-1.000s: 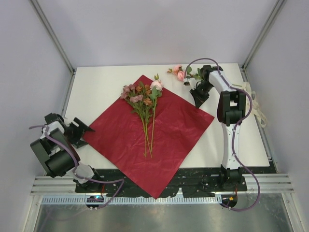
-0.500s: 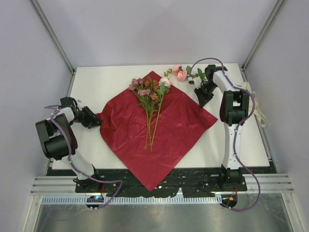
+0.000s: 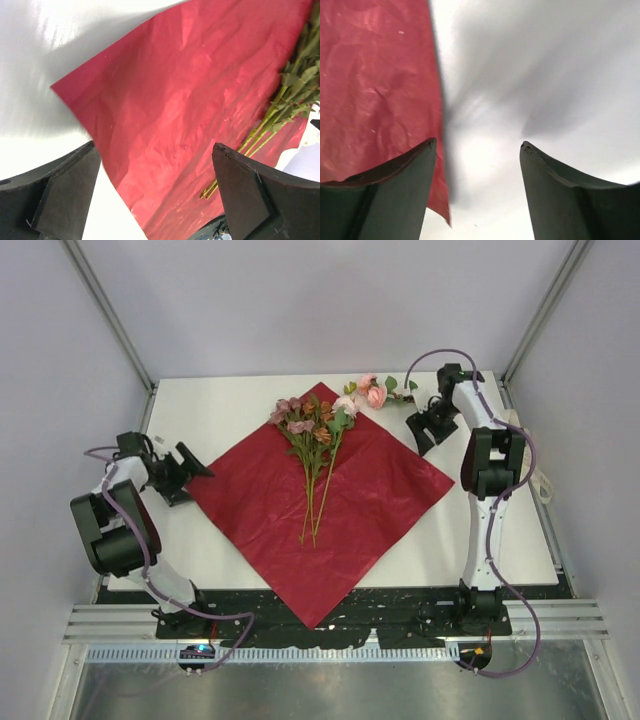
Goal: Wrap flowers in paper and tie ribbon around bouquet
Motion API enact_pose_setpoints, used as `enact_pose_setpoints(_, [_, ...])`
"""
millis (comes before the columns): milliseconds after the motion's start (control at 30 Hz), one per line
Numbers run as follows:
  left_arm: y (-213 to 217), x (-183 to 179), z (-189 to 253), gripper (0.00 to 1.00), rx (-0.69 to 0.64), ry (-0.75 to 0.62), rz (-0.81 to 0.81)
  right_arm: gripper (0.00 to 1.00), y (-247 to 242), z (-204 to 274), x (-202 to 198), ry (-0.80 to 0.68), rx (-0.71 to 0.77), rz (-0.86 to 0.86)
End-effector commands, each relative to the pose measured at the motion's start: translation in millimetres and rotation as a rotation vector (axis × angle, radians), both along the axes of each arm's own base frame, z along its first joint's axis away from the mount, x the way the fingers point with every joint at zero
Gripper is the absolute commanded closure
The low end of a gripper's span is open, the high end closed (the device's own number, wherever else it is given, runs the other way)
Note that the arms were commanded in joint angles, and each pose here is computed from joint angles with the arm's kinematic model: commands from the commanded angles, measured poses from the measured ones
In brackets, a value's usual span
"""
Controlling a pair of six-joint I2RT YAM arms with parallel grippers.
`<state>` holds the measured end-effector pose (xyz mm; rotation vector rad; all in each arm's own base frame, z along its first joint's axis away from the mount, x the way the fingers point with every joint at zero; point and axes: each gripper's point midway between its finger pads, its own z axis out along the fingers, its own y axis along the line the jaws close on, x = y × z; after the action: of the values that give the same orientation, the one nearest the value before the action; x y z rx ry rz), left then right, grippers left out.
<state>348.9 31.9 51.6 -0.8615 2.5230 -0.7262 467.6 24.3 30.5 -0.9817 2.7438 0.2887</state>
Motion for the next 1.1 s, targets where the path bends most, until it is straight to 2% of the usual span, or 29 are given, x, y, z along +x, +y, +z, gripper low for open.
enact_pose_setpoints(0, [17.4, 5.9, 68.3, 0.03, 0.090, -0.174, -0.055, 0.21, -41.0, 98.6, 43.2, -0.316, -0.048, -0.001])
enact_pose_setpoints(167, [14.3, 6.6, 116.2, 0.01, 0.135, -0.292, -0.120, 0.15, -71.2, 117.9, 100.0, -0.617, -0.250, 0.165])
enact_pose_setpoints(367, [12.7, 3.5, 140.1, 0.00, 0.168, -0.352, -0.129, 0.13, -76.6, 97.3, 145.1, -0.711, -0.367, 0.292])
enact_pose_setpoints(533, [12.3, -3.2, 143.8, 0.00, 0.183, -0.348, -0.117, 0.16, -69.2, 75.1, 165.0, -0.747, -0.429, 0.405])
enact_pose_setpoints(700, [15.7, -3.2, 150.2, 0.00, 0.206, -0.356, -0.095, 0.28, -68.6, 42.5, 171.1, -0.729, -0.489, 0.515])
enact_pose_setpoints(933, [26.0, 0.9, 158.7, 0.00, 0.246, -0.353, -0.056, 0.32, -73.8, -1.6, 176.9, -0.721, -0.602, 0.662])
enact_pose_setpoints(1067, [33.1, -0.2, 166.5, 0.00, 0.289, -0.352, -0.037, 0.42, -71.1, -20.4, 188.8, -0.729, -0.622, 0.708])
